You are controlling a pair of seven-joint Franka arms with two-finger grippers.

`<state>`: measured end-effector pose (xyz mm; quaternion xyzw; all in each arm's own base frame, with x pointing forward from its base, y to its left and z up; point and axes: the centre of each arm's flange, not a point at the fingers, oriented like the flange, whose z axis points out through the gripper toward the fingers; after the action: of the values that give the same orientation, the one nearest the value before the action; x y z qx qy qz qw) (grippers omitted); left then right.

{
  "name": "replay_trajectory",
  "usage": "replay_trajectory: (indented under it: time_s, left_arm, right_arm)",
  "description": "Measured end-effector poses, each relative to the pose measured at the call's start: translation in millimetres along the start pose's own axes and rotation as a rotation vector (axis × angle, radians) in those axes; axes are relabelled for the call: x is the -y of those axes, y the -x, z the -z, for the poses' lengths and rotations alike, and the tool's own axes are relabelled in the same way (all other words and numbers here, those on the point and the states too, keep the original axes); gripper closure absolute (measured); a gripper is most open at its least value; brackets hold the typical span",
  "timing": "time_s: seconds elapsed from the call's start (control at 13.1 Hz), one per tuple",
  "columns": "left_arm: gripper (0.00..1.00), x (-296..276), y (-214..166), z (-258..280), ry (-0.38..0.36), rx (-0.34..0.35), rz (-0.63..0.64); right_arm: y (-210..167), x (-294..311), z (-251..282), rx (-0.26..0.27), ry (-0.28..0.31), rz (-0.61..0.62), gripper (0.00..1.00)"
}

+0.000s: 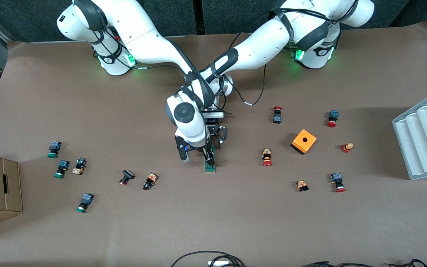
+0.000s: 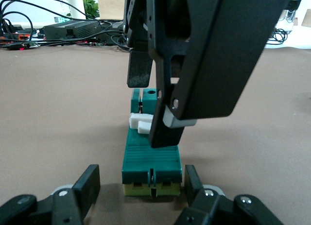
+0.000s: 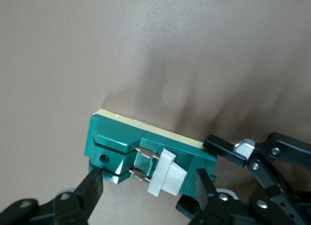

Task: Close load switch with both arms
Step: 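Push the white toggle with the right gripper toward the switch end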

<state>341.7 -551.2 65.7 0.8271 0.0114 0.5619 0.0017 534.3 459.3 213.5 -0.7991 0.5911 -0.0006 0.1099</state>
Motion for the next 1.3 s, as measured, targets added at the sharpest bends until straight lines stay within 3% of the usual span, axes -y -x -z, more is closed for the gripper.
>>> replay_trajectory:
  time_s: [0.61, 0.76, 1.3]
  left_arm:
    - [0.22, -0.2, 0.0, 0.3, -0.001, 0.001, 0.001]
    - [0.22, -0.6, -0.2, 0.6, -0.003, 0.003, 0.004]
    - [0.22, -0.7, -0.2, 0.7, -0.004, 0.003, 0.004]
  right_arm:
    - [-1.2, -1.2, -7.1, -0.001, -0.03, 0.002, 0.16]
    - [0.8, -2.0, -5.0, 0.002, -0.025, 0.004, 0.28]
    - [0.3, -1.3, -0.3, 0.002, -0.013, 0.001, 0.36]
